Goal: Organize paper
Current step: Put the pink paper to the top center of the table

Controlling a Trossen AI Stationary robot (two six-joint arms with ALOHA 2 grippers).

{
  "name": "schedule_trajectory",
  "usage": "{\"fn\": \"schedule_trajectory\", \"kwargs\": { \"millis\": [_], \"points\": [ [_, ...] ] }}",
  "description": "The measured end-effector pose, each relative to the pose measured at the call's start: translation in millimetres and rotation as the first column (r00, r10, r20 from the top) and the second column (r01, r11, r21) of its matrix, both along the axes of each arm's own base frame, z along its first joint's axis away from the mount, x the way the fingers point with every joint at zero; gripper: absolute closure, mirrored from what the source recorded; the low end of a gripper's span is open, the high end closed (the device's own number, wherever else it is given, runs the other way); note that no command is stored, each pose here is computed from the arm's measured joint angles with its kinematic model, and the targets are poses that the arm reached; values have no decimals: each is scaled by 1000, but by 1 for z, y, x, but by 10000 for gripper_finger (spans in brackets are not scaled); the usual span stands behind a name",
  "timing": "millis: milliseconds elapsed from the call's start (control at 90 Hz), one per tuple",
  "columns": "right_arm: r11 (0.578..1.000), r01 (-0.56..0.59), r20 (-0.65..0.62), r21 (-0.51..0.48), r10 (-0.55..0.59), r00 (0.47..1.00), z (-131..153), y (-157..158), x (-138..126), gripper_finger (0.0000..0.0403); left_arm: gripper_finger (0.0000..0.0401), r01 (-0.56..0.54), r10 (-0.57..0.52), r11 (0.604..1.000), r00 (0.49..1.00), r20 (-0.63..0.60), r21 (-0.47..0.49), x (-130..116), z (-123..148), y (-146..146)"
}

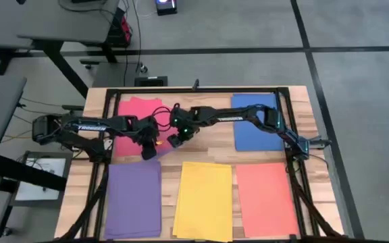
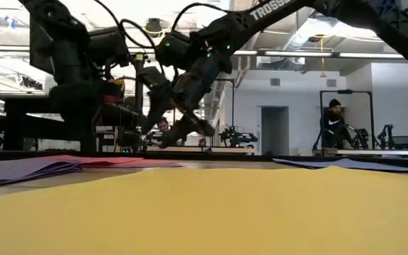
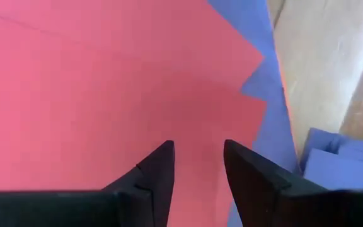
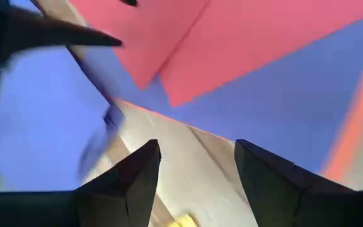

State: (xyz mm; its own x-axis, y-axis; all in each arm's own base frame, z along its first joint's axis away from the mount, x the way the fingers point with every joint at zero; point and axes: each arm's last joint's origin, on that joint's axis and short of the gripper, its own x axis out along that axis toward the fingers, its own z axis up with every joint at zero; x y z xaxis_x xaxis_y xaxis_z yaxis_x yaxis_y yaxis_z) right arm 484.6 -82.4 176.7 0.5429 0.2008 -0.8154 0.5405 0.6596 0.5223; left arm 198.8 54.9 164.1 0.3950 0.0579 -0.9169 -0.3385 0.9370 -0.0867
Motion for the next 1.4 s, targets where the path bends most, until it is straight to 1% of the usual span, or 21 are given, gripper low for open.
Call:
{"fn": "schedule_trajectory", "kwargs": {
  "millis": [111, 289, 389, 533, 600, 667, 722, 767, 844, 878, 933, 1000, 1089, 1222, 1267, 1311, 1400],
  "points": [
    [997, -35, -15, -70, 34, 999, 15, -2, -8, 207, 281, -2, 2, 1000, 1000, -28, 20, -3, -7, 0],
    [990, -82, -10, -117, 82, 997, 38, -7, -20, 207, 281, -2, 2, 1000, 1000, -8, 8, 1, -22, 0],
    [983, -112, 14, -148, 116, 993, 52, -7, -25, 207, 281, -33, 32, 999, 997, 75, 13, 11, -23, 3],
    [978, -131, 5, -160, 134, 991, 57, -11, -29, 207, 281, -85, 80, 996, 968, 238, 14, 31, -18, 8],
    [979, -121, 7, -161, 124, 992, 60, -15, -32, 207, 281, -97, 90, 995, 958, 271, 13, 40, -13, 11],
    [981, -111, -5, -157, 111, 994, 65, -20, -37, 207, 281, -115, 113, 993, 961, 252, -4, 46, -2, 13],
    [981, -101, 16, -166, 105, 994, 69, -24, -38, 207, 281, -116, 115, 993, 970, 216, -9, 48, 14, 14],
    [982, -95, 13, -165, 99, 995, 70, -27, -40, 207, 281, -99, 98, 995, 980, 175, 0, 47, 29, 14],
    [982, -85, 26, -170, 91, 996, 70, -31, -39, 207, 281, -98, 93, 994, 991, 92, 44, 41, 51, 14],
    [981, -84, 34, -174, 91, 995, 71, -31, -38, 207, 281, -113, 108, 991, 992, 59, 72, 37, 57, 14],
    [981, -82, 50, -178, 92, 994, 68, -31, -35, 207, 281, -163, 163, 979, 987, 11, 119, 28, 60, 14],
    [981, -79, 61, -179, 91, 994, 67, -30, -33, 207, 281, -199, 209, 971, 976, -64, 135, 16, 51, 16],
    [980, -85, 61, -178, 97, 993, 65, -27, -31, 207, 281, -222, 236, 969, 961, -143, 107, 4, 24, 15],
    [981, -78, 70, -175, 92, 993, 67, -25, -30, 207, 281, -209, 219, 975, 961, -169, 77, -7, -15, 11],
    [984, -70, 61, -165, 81, 995, 66, -25, -31, 207, 281, -206, 213, 977, 966, -146, 60, -7, -21, 11],
    [985, -70, 51, -160, 79, 996, 65, -25, -32, 207, 281, -197, 199, 980, 976, -88, 30, -3, -25, 11],
    [985, -76, 43, -157, 83, 996, 65, -23, -32, 207, 281, -168, 168, 986, 985, 44, -17, 8, -23, 12]
  ]
}}
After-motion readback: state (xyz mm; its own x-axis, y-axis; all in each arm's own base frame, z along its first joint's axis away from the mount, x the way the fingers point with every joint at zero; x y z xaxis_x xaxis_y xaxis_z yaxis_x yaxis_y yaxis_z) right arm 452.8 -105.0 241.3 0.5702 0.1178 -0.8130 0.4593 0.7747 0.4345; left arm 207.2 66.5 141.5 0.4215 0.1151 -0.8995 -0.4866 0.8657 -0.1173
